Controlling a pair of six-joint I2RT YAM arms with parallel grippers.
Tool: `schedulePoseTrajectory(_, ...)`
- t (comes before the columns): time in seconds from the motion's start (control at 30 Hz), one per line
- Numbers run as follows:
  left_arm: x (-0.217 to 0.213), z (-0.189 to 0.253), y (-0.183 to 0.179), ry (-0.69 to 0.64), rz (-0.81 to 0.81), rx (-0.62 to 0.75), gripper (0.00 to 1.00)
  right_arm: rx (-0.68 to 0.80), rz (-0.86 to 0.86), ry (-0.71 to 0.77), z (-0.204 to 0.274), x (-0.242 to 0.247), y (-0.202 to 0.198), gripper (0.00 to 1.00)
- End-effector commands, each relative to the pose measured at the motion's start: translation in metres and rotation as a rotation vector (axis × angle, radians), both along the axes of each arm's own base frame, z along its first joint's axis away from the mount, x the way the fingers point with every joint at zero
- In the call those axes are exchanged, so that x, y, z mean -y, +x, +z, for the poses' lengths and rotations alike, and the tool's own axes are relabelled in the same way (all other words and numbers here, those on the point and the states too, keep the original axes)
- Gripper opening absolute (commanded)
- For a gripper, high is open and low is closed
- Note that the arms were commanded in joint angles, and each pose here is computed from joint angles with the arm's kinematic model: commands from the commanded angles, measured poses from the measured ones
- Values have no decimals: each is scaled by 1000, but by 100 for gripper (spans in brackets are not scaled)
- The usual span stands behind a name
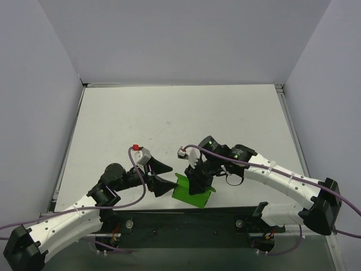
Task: Fold the paper box
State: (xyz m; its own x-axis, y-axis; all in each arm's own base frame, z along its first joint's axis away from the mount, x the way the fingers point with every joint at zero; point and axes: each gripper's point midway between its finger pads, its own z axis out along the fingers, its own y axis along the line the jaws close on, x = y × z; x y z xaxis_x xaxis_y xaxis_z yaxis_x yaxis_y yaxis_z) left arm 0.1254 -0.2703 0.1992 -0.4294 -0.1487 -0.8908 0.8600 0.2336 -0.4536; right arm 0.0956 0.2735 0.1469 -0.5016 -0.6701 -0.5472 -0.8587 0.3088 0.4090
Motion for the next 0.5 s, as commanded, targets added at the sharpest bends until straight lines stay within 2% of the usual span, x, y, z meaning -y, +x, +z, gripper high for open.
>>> schedulePoseTrajectory(0.0,-8,31,9,20,75,-22,95,29,45,7,25,11,-13,18)
schedulePoseTrajectory(0.07,-7,49,11,35,72,14,95,37,54,13,30,12,-16,19)
schedulePoseTrajectory(0.13,-3,38,10,111,36,-19,95,53,64,2,30,13,-19,19)
schedulePoseTrajectory(0.27,10,51,6,171,-80,44,86,84,64,-22,28,16,-18,19)
schedulePoseTrajectory(0.3,11,38,2,224,-115,6,85,91,64,-28,27,17,-18,19)
schedulePoseTrajectory(0.47,15,39,-10,260,-228,43,79,123,57,-59,23,20,-15,19)
